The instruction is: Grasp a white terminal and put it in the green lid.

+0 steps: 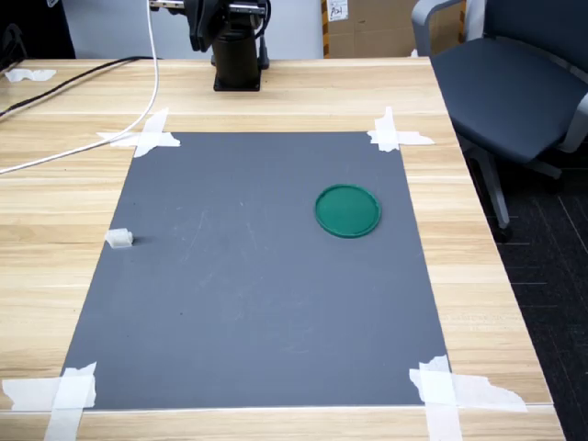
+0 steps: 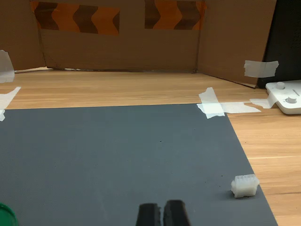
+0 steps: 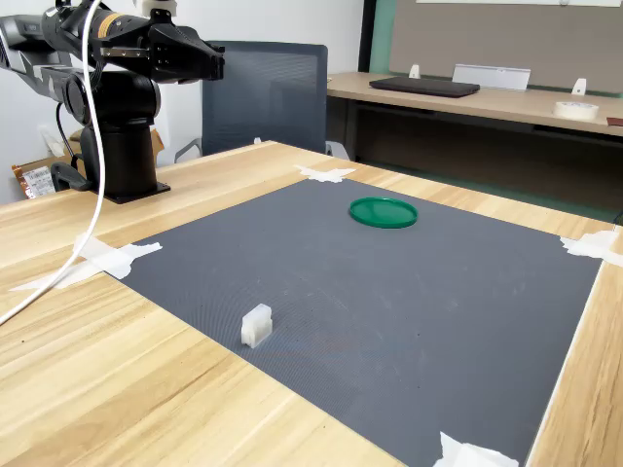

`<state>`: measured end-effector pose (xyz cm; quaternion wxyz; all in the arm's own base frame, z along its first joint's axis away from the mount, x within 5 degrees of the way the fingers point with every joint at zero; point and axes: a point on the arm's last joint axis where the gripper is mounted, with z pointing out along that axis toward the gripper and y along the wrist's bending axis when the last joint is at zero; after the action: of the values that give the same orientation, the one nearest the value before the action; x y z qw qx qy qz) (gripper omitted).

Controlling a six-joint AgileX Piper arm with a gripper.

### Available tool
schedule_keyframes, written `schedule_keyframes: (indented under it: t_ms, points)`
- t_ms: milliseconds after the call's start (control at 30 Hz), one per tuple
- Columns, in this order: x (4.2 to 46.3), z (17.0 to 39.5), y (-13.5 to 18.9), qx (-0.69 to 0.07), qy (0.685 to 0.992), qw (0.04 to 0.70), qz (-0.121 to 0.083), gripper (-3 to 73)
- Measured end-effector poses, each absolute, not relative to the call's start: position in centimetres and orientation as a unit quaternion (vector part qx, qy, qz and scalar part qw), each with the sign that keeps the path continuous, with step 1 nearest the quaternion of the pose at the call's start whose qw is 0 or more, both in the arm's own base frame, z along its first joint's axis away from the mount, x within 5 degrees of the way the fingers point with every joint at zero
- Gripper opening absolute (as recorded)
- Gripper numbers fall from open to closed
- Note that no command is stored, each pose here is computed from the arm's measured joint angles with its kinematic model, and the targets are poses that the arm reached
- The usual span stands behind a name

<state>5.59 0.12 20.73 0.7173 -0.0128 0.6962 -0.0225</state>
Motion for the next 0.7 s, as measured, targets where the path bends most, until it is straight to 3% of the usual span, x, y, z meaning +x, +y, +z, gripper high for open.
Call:
schedule_keyframes:
  t_ms: [533,700]
  points:
    - [5.58,20.72,0.18,-0.015,0.698,0.715,-0.020,-2.8]
    - [6.06,21.28,0.23,-0.018,0.716,0.697,-0.016,-2.8]
